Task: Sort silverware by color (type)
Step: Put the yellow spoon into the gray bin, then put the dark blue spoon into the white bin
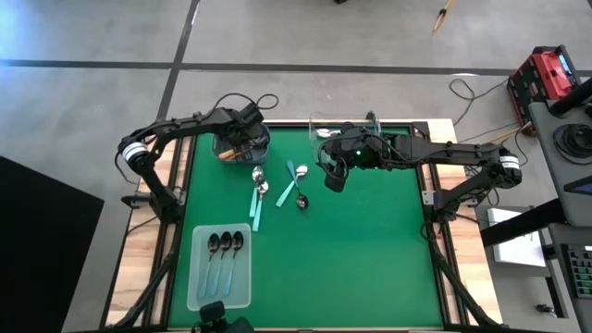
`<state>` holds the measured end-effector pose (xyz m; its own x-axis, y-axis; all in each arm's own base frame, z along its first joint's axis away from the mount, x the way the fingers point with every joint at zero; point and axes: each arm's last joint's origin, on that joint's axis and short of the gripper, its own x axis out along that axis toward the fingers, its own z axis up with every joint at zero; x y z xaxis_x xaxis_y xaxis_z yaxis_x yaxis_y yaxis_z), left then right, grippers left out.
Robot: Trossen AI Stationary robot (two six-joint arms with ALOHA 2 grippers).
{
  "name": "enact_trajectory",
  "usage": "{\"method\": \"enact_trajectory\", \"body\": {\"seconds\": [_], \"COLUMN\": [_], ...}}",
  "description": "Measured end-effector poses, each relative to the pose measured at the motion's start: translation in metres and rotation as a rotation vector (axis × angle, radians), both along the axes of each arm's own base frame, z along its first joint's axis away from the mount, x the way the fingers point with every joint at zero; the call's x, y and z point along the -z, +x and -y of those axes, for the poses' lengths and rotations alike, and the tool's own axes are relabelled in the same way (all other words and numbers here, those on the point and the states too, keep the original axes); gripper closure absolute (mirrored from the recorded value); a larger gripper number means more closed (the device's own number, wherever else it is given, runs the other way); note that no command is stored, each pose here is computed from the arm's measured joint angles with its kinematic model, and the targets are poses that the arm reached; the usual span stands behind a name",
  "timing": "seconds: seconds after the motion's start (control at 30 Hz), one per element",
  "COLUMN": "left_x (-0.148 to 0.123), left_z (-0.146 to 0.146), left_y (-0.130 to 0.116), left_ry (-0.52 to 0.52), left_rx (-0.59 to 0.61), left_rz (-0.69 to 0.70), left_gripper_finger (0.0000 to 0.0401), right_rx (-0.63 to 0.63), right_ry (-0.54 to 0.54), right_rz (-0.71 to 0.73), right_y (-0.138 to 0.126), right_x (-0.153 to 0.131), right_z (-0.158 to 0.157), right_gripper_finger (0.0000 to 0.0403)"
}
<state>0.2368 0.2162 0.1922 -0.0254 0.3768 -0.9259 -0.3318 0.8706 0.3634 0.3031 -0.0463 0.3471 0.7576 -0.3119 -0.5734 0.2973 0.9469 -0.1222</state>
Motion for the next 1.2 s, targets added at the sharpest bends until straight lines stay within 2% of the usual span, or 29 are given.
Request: {"method": "enact_trajectory", "body": {"seconds": [0.2,0.43,0.6,0.77,0.93,1.2], "left_x": [-0.023,-0.055,-0.071,-0.076,-0.075,-0.073], "left_z": [0.009,0.038,0.066,0.097,0.125,0.148], "left_y": [-0.004,-0.004,-0.003,-0.004,-0.009,-0.031], "left_ry": [0.035,-0.027,0.028,0.064,0.084,0.128], "left_rx": [-0.047,-0.009,0.037,0.111,0.203,0.259], "left_rz": [0.086,0.336,0.488,0.636,0.749,0.937], "left_gripper_finger": [0.032,0.0321,0.0321,0.0321,0.0321,0.0321], "right_rx": [0.011,0.037,0.073,0.107,0.126,0.173], "right_ry": [0.015,0.051,0.098,0.143,0.168,0.234], "right_rz": [0.001,0.001,0.022,0.063,0.046,0.008], "right_y": [0.0,0.0,0.001,0.011,0.026,0.048], "right_x": [0.002,0.008,0.009,0.015,0.03,0.058], "right_z": [0.0,0.0,0.0,0.001,0.003,0.006], "right_gripper_finger": [0.0177,0.0177,0.0177,0.0177,0.0177,0.0177]}}
